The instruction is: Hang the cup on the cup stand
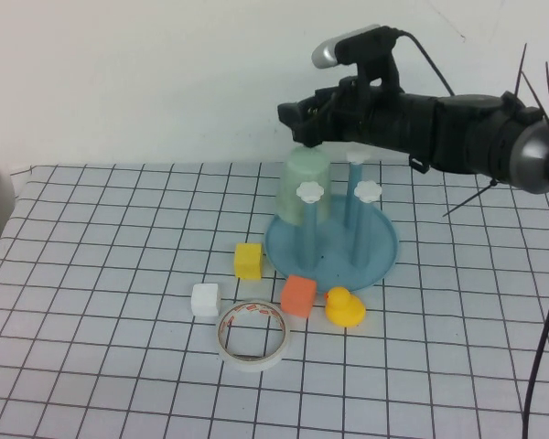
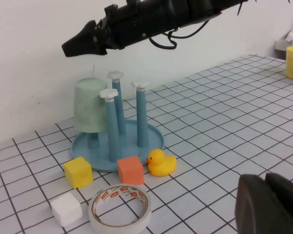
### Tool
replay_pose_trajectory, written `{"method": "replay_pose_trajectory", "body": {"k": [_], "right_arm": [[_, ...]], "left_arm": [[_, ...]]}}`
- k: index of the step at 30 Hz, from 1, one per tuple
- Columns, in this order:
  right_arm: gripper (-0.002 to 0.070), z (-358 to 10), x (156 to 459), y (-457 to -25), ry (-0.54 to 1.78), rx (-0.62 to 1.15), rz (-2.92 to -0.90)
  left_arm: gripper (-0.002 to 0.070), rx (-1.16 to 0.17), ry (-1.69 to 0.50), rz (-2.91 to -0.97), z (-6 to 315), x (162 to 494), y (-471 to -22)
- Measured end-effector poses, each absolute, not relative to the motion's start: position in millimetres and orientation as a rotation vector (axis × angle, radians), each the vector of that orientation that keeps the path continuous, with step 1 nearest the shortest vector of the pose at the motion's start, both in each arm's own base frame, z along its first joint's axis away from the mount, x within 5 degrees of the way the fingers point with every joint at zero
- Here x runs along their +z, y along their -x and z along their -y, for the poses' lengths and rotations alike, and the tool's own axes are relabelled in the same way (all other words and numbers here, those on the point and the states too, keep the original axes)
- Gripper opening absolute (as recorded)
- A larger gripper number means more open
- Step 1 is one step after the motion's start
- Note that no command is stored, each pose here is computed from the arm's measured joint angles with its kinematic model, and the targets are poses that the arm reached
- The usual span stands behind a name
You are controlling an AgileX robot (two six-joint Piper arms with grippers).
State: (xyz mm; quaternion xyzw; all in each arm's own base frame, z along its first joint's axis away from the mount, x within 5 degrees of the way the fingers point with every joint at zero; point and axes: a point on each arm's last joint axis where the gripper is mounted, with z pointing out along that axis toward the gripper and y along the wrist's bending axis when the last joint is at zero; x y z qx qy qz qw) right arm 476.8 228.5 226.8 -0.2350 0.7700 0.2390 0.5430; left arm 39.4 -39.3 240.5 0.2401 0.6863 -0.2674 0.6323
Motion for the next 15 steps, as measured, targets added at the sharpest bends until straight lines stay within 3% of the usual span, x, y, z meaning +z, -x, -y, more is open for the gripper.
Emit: {"method": "replay_pose_trajectory", "body": {"k": [5,9,15], "right_arm": [[0.0116,-225.8,250.5,-472.1,0.434,0.682,-1.829],[0.0027,-218.3,293.4,-459.0,0.436,0.805,-1.760],[0.0008,-205.8,359.8,-414.5,0.670,0.927,-1.714]], "left_arm": [[0.0000,-0.600,-0.574,-1.578,38.0,239.4,-36.7],[0.0000,-0.518,-0.631,-1.595,29.9,245.6,-29.3],[0.0000,-0.401,-0.486,-1.746,12.5,244.7,-31.8]]}}
